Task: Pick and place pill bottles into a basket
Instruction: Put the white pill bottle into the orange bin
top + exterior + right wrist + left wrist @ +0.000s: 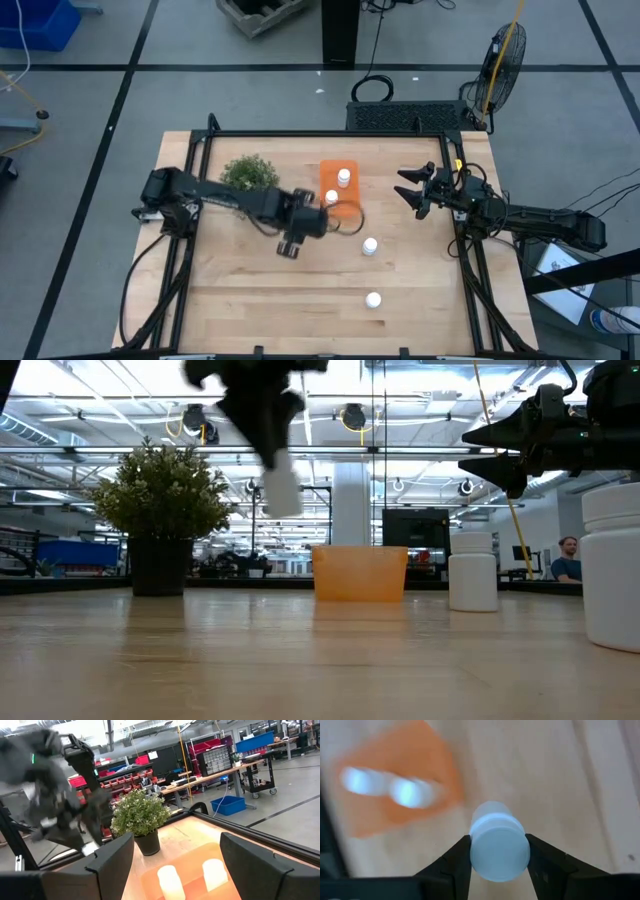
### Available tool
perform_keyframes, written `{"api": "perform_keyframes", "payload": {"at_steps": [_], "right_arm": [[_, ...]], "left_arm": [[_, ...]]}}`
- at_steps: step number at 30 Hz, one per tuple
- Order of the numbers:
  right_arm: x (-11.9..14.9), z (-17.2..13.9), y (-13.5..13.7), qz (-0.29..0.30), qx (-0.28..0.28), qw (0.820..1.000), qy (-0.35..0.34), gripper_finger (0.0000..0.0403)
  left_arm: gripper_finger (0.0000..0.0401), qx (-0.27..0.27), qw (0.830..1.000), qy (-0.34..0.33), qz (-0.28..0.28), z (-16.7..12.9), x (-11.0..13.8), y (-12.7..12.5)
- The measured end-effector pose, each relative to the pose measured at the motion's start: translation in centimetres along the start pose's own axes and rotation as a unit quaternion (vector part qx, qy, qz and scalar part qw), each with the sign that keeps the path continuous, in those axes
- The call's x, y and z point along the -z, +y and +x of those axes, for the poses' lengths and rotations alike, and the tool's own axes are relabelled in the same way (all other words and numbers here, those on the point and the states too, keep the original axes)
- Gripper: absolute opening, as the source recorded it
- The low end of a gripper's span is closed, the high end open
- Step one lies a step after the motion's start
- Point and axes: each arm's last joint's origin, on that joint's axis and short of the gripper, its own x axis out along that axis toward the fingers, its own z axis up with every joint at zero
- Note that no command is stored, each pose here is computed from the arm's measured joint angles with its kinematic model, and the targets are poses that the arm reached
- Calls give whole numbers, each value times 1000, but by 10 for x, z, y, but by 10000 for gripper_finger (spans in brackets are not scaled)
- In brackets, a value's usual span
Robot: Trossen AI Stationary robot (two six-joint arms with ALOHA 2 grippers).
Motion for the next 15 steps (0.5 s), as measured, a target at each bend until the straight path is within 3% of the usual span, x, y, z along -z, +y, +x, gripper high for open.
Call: {"api": "perform_keyframes", "payload": {"at_steps": [7,10,15], "right_arm": [[-1,0,0,5,-1,1000,-3,286],[-1,0,0,5,-1,1000,-3,286],[-1,0,0,1,-1,1000,-3,286]], "left_arm": [[161,-50,997,-61,-19,-40,-2,74],[161,-65,995,-72,-26,-40,7,104],[161,-34,990,-121,-63,-32,23,149]]}}
